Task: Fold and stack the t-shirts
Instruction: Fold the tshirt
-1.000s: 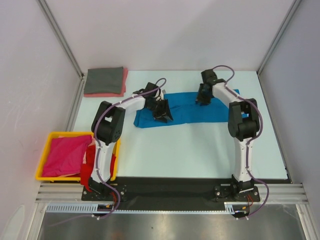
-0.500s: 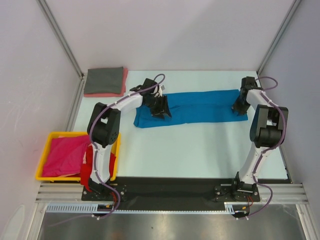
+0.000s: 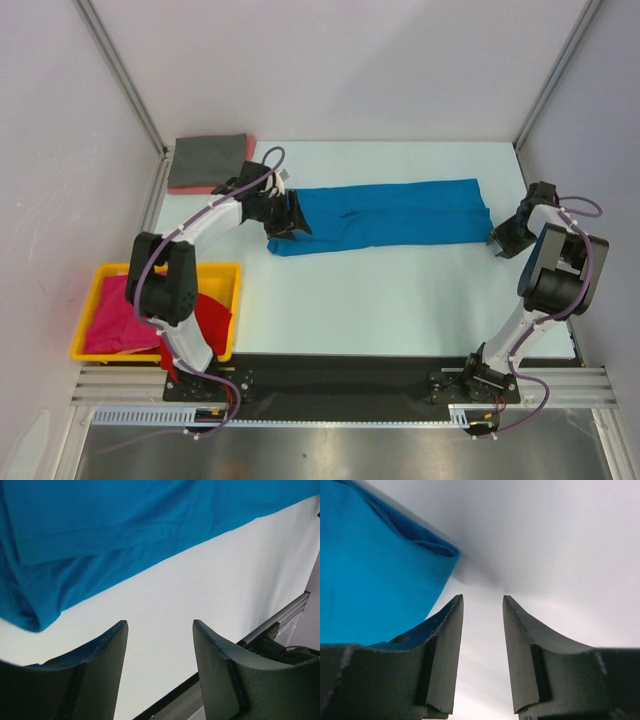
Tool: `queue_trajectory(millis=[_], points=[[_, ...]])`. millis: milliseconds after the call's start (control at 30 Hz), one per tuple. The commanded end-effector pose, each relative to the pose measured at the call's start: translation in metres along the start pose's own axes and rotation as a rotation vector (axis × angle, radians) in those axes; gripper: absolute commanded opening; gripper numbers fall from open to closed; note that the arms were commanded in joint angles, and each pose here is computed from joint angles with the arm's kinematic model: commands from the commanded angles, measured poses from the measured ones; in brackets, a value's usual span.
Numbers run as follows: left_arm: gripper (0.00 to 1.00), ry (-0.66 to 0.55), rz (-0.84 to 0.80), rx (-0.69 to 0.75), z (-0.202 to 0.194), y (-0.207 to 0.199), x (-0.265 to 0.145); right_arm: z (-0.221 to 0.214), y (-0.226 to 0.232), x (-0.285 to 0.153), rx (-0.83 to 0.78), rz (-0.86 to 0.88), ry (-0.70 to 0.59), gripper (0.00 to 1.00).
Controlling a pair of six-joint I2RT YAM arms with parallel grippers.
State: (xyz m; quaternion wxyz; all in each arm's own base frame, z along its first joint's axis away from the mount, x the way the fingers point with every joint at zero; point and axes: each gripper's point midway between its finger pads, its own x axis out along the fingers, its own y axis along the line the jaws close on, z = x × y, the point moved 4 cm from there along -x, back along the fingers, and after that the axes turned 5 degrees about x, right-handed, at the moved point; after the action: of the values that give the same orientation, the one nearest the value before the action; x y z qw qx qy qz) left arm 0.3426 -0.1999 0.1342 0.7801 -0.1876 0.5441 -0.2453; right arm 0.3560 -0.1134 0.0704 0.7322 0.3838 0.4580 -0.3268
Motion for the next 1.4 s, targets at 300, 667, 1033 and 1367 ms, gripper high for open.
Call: queue_trajectory(millis=[300, 667, 1033, 1367], points=[[0.61, -0.034, -0.059, -0.002, -0.013, 0.004, -0.026, 0.007, 0.022, 0.014, 0.062, 0.167, -0.026, 0.48], [0.62, -0.028, -0.066, -0.044, -0.027, 0.014, -0.032, 0.006, 0.011, 0.036, 0.102, 0.141, -0.055, 0.48], [0.63, -0.053, -0.036, -0.063, -0.030, 0.023, -0.041, -0.001, 0.001, 0.048, 0.078, 0.064, -0.006, 0.11], [0.64, -0.106, 0.122, -0.251, -0.024, 0.049, -0.023, -0.001, -0.014, 0.035, -0.002, -0.008, -0.027, 0.00]])
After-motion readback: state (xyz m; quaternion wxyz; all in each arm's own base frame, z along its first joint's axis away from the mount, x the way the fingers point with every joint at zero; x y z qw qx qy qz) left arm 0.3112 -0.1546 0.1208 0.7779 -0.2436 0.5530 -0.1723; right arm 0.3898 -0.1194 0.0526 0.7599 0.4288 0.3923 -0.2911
